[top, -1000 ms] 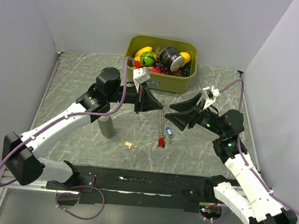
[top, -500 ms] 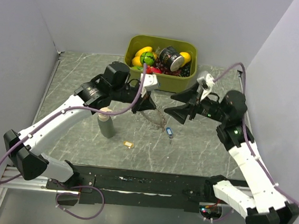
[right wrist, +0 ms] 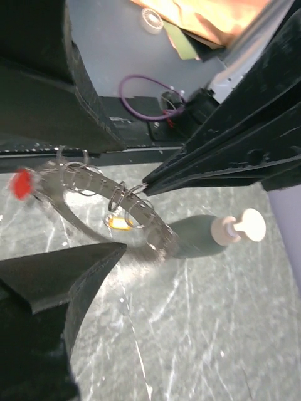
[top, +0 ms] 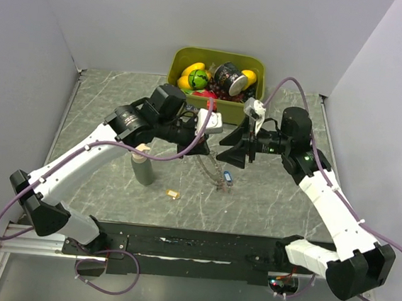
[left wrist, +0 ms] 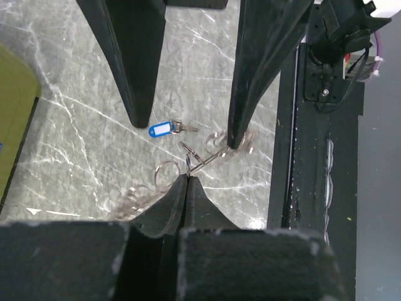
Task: Put the keys on the keyring
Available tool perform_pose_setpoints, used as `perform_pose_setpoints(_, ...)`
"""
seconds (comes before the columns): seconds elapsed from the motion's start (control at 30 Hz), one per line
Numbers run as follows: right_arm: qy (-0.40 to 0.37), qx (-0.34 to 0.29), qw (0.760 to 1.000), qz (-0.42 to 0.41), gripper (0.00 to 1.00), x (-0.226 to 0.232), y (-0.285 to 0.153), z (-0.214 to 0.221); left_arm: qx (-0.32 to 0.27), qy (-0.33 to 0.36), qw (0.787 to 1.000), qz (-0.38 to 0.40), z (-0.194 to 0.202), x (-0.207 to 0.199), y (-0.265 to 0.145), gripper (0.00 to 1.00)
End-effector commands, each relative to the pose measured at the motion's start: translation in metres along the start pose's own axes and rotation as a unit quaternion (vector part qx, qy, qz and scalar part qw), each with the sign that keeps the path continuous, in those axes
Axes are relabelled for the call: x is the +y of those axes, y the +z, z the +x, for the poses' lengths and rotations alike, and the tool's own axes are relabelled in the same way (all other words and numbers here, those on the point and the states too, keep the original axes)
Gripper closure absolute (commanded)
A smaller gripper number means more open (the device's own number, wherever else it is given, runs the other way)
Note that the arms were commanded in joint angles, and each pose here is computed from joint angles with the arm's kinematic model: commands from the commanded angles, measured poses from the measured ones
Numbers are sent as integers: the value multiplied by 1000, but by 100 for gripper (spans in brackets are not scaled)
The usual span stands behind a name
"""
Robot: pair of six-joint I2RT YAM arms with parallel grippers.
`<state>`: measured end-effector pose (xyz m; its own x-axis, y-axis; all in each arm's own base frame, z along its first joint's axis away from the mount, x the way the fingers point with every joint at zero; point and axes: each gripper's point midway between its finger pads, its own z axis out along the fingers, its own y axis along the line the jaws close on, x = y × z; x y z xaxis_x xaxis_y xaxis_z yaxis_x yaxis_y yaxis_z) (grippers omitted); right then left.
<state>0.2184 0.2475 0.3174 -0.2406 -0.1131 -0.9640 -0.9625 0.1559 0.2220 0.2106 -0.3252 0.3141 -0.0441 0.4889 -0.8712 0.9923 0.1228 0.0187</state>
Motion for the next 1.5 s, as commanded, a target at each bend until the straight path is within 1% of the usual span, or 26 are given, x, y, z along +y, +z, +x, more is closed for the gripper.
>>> perform_pose_setpoints(0.0,-37,-3,999,-26,30,12,1,-14,-20,28,999,15,-19,-7,-7,99)
perform_pose_setpoints(0.2,-43,-8,999,-28,24,15,6,-16,-22,29,999,25,-21,-10,-3,99)
perform_pose_setpoints(0.43,-39,-6,999,-33,24,13,14,-11,-26,29,999,38,-25,-14,-1,99)
perform_pose_setpoints(0.53,-29,0,999,-35,31,9,18,-7,-31,31,998,41,-28,-16,-3,99)
perform_pose_setpoints(0.63,-13,9,999,-42,44,6,21,-2,-38,34,998,39,-30,-17,-6,99)
perform_pose_setpoints(0.67,-11,10,999,-44,56,6,22,-1,-40,36,998,34,-31,-17,-8,99)
perform_pose_setpoints(0.7,-7,13,999,-44,60,5,22,0,-40,37,998,35,-30,-17,-8,99)
perform_pose_setpoints(0.77,1,18,999,-40,65,3,22,3,-43,41,998,31,-31,-17,-10,99)
perform_pose_setpoints(0.83,3,23,999,-37,66,3,22,5,-45,44,998,30,-31,-17,-11,99)
perform_pose_setpoints(0.87,3,24,999,-34,76,2,21,6,-45,46,998,28,-31,-17,-12,99)
perform_pose_setpoints(0.93,2,24,999,-29,86,2,20,6,-43,46,998,24,-30,-16,-12,99)
perform_pose_setpoints(0.97,4,28,999,-25,95,1,20,7,-43,47,998,22,-30,-16,-13,99)
perform_pose_setpoints(1.0,4,29,999,-23,99,0,19,7,-42,47,998,21,-30,-15,-12,99)
perform_pose_setpoints(1.13,-3,27,1000,-14,100,-1,18,4,-43,44,998,14,-31,-13,-12,99)
perform_pose_setpoints(1.23,-9,21,1000,-2,100,-2,17,-1,-47,39,998,-8,-33,-6,-13,99)
perform_pose_setpoints(1.27,-12,18,1000,2,100,-3,16,-3,-48,38,998,-15,-33,-4,-14,97)
perform_pose_setpoints(1.3,-21,13,1000,10,100,-4,14,-7,-51,34,998,-23,-32,-1,-12,90)
perform_pose_setpoints(1.33,-23,10,1000,12,100,-3,14,-8,-60,35,997,-34,-36,0,-17,82)
perform_pose_setpoints(1.37,-28,5,999,14,100,-3,14,-10,-57,31,997,-45,-31,4,-15,70)
perform_pose_setpoints(1.43,-41,-7,999,20,100,-3,12,-16,-83,37,994,-63,-41,6,-23,58)
perform_pose_setpoints(1.47,-43,-11,999,22,100,-3,12,-17,-86,33,994,-65,-38,8,-23,51)
